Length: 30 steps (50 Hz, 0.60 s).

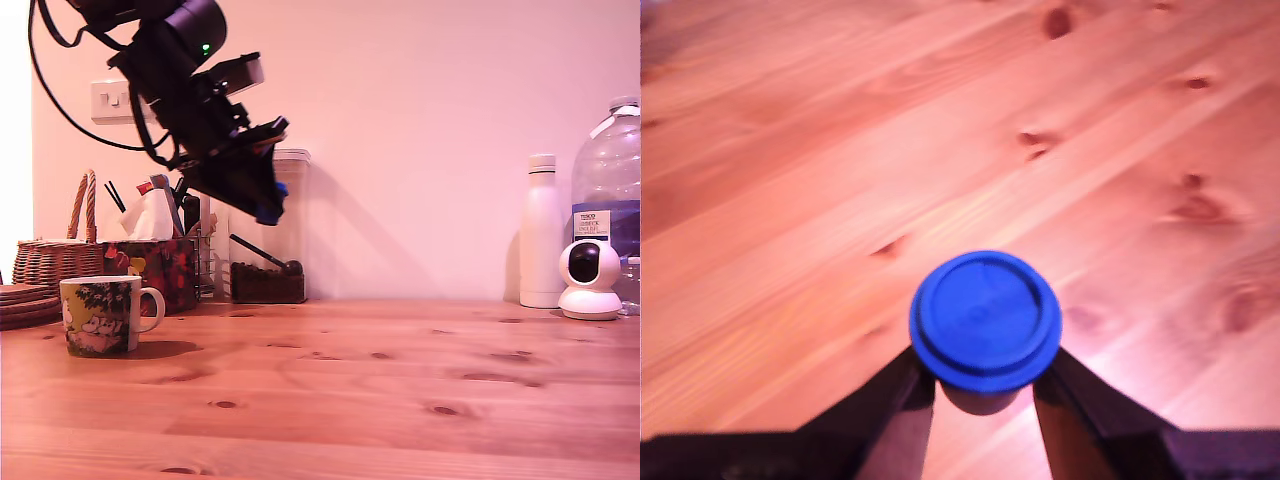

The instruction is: Pick up the coffee capsules from the table one by one and drop them inside the nearest coffee cup

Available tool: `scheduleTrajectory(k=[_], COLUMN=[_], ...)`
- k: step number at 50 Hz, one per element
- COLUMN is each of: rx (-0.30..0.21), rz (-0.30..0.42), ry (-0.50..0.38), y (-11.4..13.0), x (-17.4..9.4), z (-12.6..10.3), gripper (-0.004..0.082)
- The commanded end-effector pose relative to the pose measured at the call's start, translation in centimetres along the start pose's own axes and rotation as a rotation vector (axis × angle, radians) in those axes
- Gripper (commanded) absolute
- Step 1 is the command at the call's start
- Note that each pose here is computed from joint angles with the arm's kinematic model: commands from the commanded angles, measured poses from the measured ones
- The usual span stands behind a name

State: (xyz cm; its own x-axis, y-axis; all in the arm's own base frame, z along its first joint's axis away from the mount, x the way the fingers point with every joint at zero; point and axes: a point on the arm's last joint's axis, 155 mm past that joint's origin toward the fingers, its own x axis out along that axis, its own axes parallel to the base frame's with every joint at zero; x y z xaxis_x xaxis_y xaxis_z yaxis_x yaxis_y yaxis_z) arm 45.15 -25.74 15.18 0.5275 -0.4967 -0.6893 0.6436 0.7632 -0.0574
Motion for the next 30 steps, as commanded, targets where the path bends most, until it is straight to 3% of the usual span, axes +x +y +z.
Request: scheduleTrajectory(k=[1,30], rx=[0.013,-0.027], rz=[0.01,0.091], ry=[-0.018,-0.039], y=[0.2,3.4], x=[-1.2,-3.7], z=[0.3,-0.4], gripper=[0.02,0.02])
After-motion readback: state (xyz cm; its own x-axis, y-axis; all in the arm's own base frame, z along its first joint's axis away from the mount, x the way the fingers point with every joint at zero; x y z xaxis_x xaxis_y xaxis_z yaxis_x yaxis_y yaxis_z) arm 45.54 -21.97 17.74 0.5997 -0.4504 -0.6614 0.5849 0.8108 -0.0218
